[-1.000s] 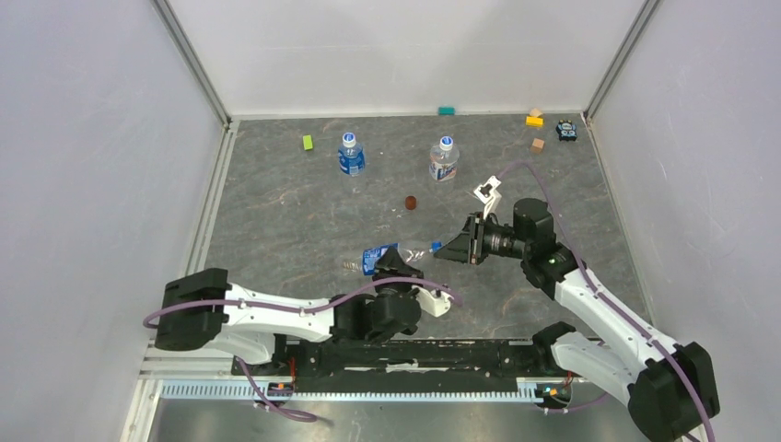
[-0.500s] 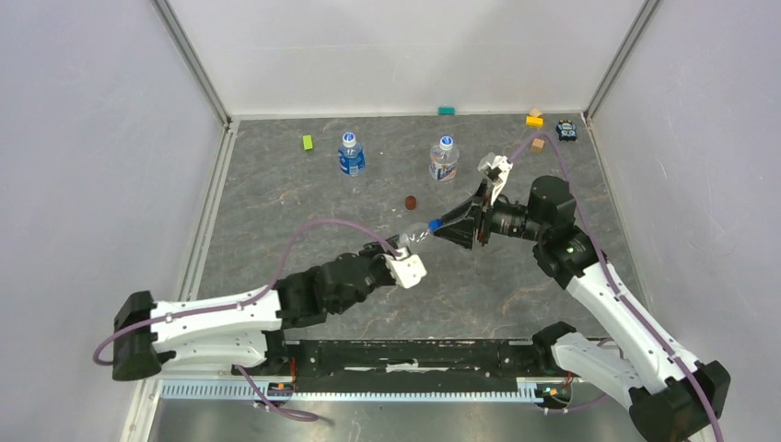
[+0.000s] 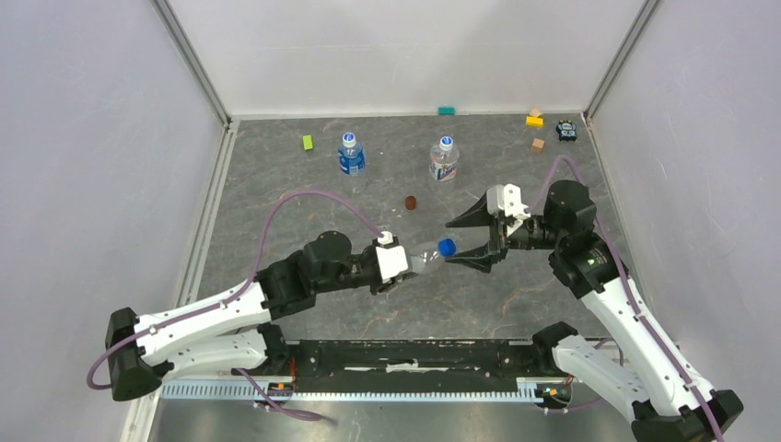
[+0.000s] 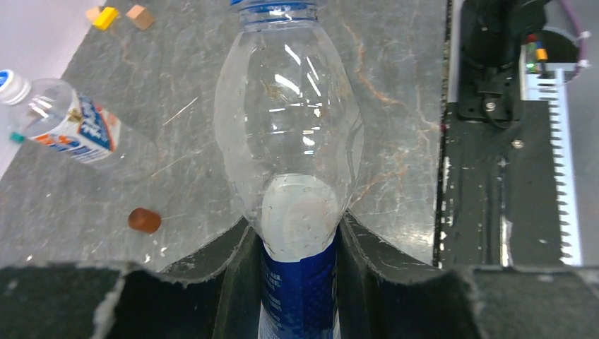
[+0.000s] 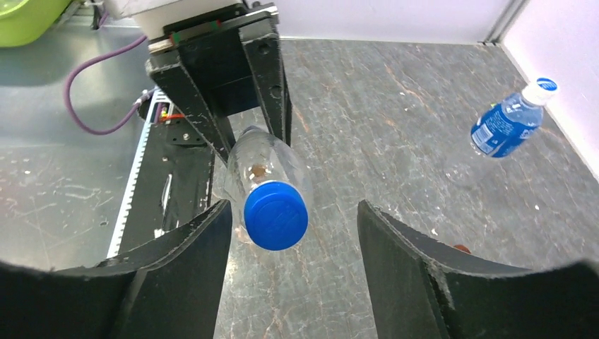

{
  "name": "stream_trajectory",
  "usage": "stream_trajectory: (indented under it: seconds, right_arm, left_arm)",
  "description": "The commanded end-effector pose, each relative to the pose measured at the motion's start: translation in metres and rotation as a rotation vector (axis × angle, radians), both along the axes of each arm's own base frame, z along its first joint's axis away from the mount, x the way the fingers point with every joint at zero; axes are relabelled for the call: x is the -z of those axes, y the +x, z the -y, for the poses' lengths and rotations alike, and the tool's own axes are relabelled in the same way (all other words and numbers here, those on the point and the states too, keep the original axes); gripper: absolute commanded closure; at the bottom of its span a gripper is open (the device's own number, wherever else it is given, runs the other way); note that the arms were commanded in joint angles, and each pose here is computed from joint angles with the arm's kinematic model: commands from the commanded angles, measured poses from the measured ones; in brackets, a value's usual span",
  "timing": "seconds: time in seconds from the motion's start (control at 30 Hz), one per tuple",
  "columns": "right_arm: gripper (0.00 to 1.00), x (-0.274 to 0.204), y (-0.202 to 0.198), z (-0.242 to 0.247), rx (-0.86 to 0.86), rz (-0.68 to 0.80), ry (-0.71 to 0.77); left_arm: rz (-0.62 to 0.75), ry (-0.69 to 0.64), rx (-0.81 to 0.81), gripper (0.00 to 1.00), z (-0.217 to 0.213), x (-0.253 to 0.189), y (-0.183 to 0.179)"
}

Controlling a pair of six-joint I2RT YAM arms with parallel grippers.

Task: Screw on the bottle caps
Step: Screw the bottle cap onto the plastic bottle, then place the plastic bottle at the center of the board.

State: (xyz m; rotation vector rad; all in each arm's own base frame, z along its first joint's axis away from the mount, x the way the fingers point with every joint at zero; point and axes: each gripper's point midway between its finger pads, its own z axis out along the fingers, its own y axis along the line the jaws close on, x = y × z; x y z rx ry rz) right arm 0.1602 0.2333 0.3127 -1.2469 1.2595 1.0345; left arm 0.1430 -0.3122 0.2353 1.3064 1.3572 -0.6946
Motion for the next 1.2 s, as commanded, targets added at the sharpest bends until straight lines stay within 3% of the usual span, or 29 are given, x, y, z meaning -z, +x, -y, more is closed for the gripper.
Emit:
stream_trajectory:
  seconds: [0.0,0.1,0.3,0.37,0.63,0.73,0.77,0.87,0.97,1.07,1.17]
  right_arm:
    - [0.32,-0.016,-0.017,0.001,-0.100,0.123,0.019]
    - [0.44,-0.015,-0.018,0.001,-0.101,0.118,0.020]
    - [0.89,-0.010,-0.013,-0.002,-0.089,0.045,0.012]
    - [1.00,-0.007,-0.005,-0.001,-0.040,0.001,0.004]
    - [1.00,0.028,0.039,0.004,0.262,-0.300,-0.033]
    - [1.00,0.037,0.046,0.006,0.310,-0.344,-0.047]
    - [0.93,0.037,0.048,0.007,0.320,-0.340,-0.047]
    - [0.57,0.029,0.056,0.014,0.383,-0.275,-0.048]
    - [0.32,0.020,0.069,0.032,0.505,-0.186,-0.072]
    - [0.21,0.014,0.080,0.054,0.644,-0.112,-0.093]
    - [0.16,0.010,0.086,0.076,0.770,-0.051,-0.097]
  left_arm:
    - [-0.054,-0.077,0.081,0.74,0.012,-0.026,-0.013]
    - [-0.059,-0.080,0.091,0.75,0.014,-0.028,-0.013]
    - [-0.038,-0.088,0.073,0.74,0.015,-0.029,-0.008]
    - [-0.022,-0.087,0.030,0.74,0.013,-0.030,-0.001]
    - [0.123,-0.013,-0.186,0.77,0.011,-0.028,0.028]
    - [0.147,-0.005,-0.240,0.77,0.013,-0.025,0.032]
    - [0.139,-0.018,-0.259,0.77,0.012,-0.025,0.034]
    - [0.096,-0.033,-0.317,0.75,0.006,-0.015,0.038]
    - [0.028,-0.015,-0.425,0.71,-0.006,0.003,0.049]
    - [-0.055,-0.007,-0.501,0.69,-0.013,0.018,0.059]
    - [-0.139,0.033,-0.590,0.66,-0.021,0.037,0.072]
